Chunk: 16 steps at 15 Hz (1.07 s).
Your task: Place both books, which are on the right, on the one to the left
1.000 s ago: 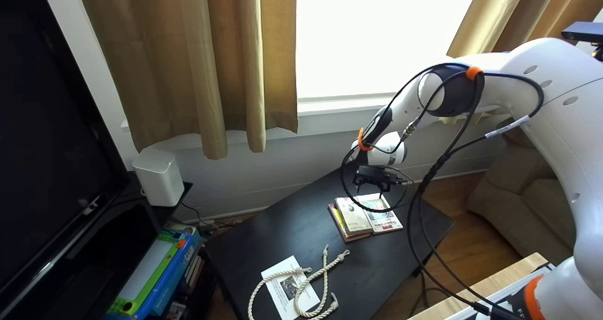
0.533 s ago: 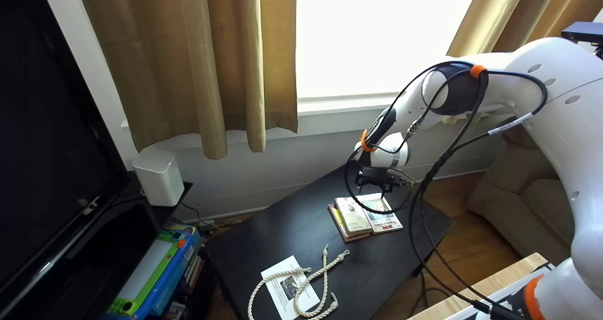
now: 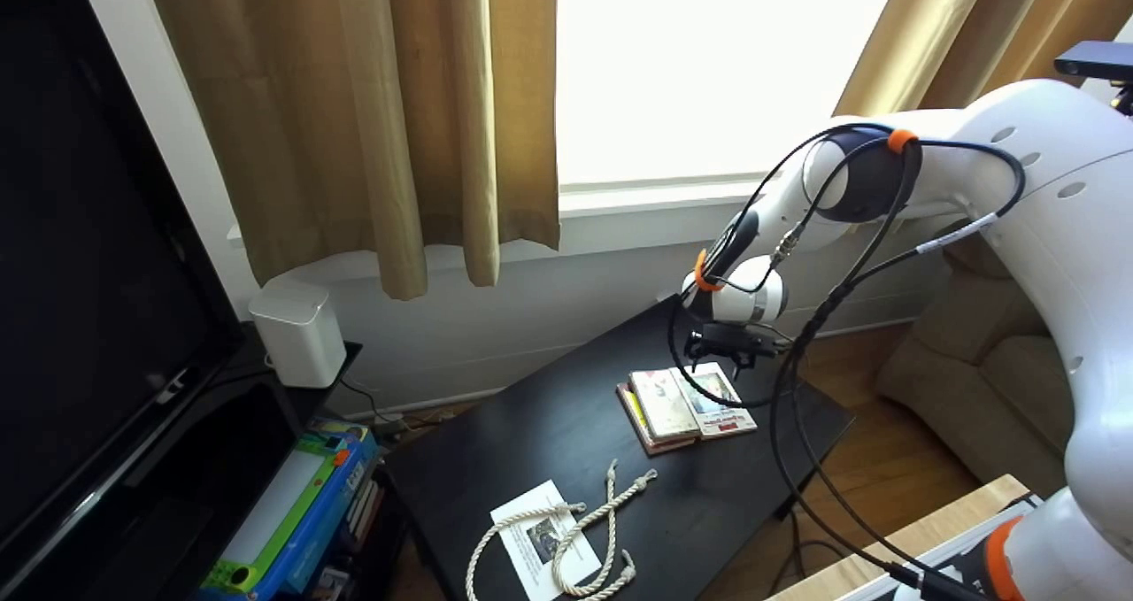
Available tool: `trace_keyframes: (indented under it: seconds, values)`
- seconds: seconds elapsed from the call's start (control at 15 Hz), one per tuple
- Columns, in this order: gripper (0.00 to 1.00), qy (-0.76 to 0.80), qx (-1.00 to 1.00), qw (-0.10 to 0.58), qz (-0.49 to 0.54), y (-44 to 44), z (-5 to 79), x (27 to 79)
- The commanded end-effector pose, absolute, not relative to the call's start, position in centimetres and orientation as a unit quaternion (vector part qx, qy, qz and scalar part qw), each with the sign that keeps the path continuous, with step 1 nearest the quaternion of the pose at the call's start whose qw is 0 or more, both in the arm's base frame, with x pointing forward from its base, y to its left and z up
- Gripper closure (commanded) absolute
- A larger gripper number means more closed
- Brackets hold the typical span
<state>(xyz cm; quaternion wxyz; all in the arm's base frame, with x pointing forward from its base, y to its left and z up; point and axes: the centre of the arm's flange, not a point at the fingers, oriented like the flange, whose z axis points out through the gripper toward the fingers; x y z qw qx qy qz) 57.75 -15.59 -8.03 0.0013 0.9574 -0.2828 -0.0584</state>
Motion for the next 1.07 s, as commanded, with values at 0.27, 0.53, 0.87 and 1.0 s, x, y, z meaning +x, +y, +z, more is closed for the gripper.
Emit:
trace_keyframes:
  seconds: [0.27,0.53,0.87,1.0]
  values:
    - [0.00,-0.195,0.978,-0.002,-0.068,-18.6,-11.9,56.2]
    - [0.00,-0.171,0.983,-0.013,-0.065,-19.3,-13.5,56.1]
    - [0.00,-0.140,0.988,-0.033,-0.050,-19.6,-15.3,56.0]
    - [0.00,-0.133,0.989,-0.037,-0.048,-19.7,-16.0,55.9]
